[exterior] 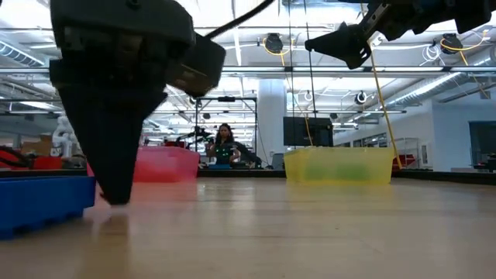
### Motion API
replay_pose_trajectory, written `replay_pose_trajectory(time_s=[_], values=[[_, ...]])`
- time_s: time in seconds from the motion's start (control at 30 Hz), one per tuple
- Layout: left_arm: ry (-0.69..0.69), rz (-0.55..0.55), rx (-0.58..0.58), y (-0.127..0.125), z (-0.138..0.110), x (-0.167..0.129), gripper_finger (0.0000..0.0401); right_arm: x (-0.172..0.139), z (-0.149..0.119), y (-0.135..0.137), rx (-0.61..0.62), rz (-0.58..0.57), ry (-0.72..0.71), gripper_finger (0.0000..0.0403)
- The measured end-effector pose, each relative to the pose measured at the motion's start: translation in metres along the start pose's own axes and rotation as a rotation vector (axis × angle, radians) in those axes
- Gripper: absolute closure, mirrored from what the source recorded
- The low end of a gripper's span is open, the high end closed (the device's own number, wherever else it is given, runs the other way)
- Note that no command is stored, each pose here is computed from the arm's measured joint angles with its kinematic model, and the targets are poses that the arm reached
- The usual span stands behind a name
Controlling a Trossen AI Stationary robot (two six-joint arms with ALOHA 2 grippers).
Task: Sort & place blocks by color
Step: Put the blue game piece into the orange bin
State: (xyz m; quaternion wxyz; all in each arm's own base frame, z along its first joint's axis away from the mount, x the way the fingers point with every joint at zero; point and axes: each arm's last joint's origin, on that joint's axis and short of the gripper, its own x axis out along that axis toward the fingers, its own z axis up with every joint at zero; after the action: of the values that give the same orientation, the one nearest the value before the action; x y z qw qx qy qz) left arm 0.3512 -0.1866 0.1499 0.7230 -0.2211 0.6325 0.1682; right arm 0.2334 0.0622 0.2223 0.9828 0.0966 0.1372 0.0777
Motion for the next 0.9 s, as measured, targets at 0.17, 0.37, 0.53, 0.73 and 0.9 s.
replay_pose_trajectory(time_s=[0.17, 0.37, 0.53, 0.73, 0.9], values=[[-0.009, 0.006, 0.008, 0.012, 0.01, -0.021, 0.036, 0.0, 0.0, 0.0, 0.0, 0.0, 0.001, 0.0027], [-0.03, -0.133, 0.129, 0.016, 0.017, -0.055, 0.0314, 0.0, -0.002, -0.001, -0.002, -0.005, 0.021, 0.0027], [-0.066, -0.206, 0.404, 0.001, 0.0, -0.064, 0.0246, 0.0, -0.004, -0.001, -0.004, -0.009, 0.046, 0.0027], [-0.104, -0.156, 0.564, -0.009, -0.022, -0.064, 0.0144, 0.0, -0.004, -0.001, 0.001, -0.008, 0.046, 0.0027], [-0.149, -0.118, 0.717, -0.017, -0.038, -0.065, 0.0082, 0.0, -0.004, -0.001, 0.003, -0.007, 0.046, 0.0027]])
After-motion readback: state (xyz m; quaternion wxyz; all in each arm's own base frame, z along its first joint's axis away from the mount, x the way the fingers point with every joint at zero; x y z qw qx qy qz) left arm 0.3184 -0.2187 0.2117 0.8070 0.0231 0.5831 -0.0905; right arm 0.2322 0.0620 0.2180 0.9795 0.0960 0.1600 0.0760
